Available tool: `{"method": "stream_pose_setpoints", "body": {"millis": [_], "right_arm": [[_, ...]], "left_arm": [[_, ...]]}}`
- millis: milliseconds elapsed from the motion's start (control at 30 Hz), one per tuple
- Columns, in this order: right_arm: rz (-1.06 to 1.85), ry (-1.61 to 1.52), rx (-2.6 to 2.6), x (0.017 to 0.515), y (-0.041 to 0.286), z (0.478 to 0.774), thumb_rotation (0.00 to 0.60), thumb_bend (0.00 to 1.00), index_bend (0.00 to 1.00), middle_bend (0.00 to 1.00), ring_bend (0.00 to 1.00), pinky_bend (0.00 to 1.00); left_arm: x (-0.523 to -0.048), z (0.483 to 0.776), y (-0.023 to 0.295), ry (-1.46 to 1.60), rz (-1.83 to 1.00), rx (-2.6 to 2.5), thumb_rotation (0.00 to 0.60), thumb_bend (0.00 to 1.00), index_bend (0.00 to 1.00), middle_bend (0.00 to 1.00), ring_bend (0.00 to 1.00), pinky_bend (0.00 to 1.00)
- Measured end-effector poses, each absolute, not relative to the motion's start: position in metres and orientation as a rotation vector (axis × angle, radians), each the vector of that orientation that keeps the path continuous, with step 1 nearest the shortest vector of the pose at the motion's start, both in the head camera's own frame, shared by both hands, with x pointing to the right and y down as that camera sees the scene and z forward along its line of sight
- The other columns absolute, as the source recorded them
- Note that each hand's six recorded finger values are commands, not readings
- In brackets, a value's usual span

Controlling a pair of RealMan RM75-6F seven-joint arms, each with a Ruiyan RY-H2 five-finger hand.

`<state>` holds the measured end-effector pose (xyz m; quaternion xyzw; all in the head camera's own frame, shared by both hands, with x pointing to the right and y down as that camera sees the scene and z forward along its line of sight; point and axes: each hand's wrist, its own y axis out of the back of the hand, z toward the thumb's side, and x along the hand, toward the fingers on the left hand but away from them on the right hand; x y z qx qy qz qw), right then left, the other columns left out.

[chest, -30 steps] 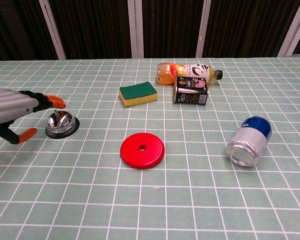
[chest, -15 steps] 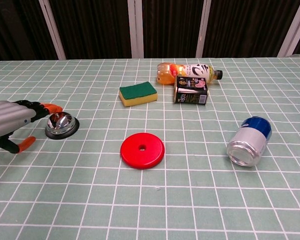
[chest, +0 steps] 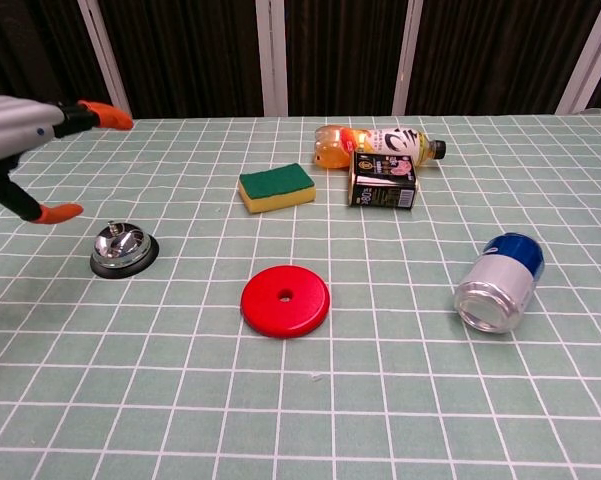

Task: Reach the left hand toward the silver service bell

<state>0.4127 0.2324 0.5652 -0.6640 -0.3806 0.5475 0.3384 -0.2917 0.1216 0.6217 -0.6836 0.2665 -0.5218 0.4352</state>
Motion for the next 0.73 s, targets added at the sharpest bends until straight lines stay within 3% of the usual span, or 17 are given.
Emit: {"method": "stream_pose_setpoints", "body": {"millis": [133, 467, 733], "right_arm": [[1.421, -0.989, -1.725, 0.412, 0.232, 0.565, 0.6, 0.22, 0.0, 0.0, 0.0, 0.0], [1.412, -0.972, -1.716, 0.41, 0.234, 0.564, 0.6, 0.22, 0.0, 0.0, 0.0, 0.0], [1.418, -0.97, -1.714, 0.41, 0.233, 0.565, 0.6, 0.22, 0.0, 0.0, 0.0, 0.0]], "left_arm": [[-0.317, 0.6, 0.134, 0.73, -1.328, -1.661, 0.6, 0.25, 0.0, 0.0, 0.0, 0.0], [-0.4, 0.562, 0.216, 0.875, -1.444, -1.622, 0.6, 0.25, 0.0, 0.0, 0.0, 0.0], [-0.439, 0.562, 0.237, 0.892, -1.5, -1.601, 0.6, 0.25, 0.0, 0.0, 0.0, 0.0]]}}
